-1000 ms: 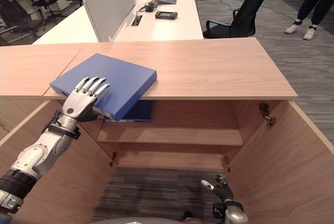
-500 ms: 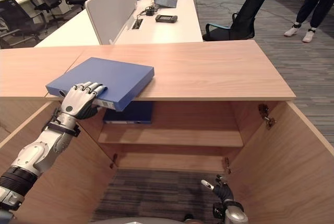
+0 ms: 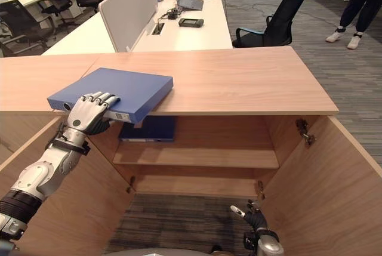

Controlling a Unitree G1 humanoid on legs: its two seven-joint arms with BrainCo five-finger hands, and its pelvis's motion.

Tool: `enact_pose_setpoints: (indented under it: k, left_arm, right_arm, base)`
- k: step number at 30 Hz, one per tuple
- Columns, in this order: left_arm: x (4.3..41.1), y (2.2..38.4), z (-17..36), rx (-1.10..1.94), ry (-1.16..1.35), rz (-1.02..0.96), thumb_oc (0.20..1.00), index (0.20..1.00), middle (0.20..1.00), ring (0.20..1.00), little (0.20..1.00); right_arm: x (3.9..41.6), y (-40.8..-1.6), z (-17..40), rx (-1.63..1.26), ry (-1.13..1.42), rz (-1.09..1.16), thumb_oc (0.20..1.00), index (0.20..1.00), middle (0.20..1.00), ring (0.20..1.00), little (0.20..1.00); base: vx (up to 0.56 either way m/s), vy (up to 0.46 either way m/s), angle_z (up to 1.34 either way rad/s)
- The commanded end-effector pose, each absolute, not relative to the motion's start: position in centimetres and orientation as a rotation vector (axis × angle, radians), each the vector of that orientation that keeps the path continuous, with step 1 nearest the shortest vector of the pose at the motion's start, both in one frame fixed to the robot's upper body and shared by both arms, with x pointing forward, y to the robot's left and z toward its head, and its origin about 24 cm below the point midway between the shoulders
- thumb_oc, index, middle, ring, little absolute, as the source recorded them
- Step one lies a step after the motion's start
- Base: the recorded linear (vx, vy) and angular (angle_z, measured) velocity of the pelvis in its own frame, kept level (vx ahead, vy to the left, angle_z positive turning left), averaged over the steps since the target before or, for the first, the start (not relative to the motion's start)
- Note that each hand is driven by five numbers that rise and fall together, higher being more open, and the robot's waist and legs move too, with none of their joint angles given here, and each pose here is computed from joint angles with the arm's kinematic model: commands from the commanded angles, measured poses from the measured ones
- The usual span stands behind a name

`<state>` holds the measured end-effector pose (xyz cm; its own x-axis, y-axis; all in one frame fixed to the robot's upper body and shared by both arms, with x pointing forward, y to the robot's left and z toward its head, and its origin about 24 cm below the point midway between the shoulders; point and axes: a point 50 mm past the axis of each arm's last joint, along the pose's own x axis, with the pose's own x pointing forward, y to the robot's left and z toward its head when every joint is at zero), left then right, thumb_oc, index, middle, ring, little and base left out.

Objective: Put the empty folder in the office cabinet

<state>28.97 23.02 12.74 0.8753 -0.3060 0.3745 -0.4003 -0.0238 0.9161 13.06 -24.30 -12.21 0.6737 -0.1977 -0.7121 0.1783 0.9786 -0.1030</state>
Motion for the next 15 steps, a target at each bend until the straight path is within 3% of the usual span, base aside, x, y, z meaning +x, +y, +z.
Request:
enact_pose_setpoints:
  k: [1,8,15]
  left_arm:
    - [29.0,24.7,18.9,1.505,-0.702,0.299,0.2,0.2,0.2,0.2,0.2]
    - [26.4,26.3,23.1,1.23,-0.843,0.527,0.2,0.2,0.2,0.2,0.2]
    - [23.8,26.7,25.8,0.988,-0.984,0.585,0.2,0.2,0.2,0.2,0.2]
  right_arm:
    - [15.6,-23.7,-11.3,0.014,0.707,-0.225,1.0,1.0,1.0,1.0,1.0]
    - [15.8,-23.5,-11.4,0.028,0.712,-0.222,1.0,1.0,1.0,1.0,1.0]
    - [16.2,-23.3,-11.4,0.047,0.708,-0.21,1.0,1.0,1.0,1.0,1.0]
  base:
    - [0.0,0.0,0.0]
    - [0.0,-0.018,0.03]
    - [0.0,-0.02,0.07]
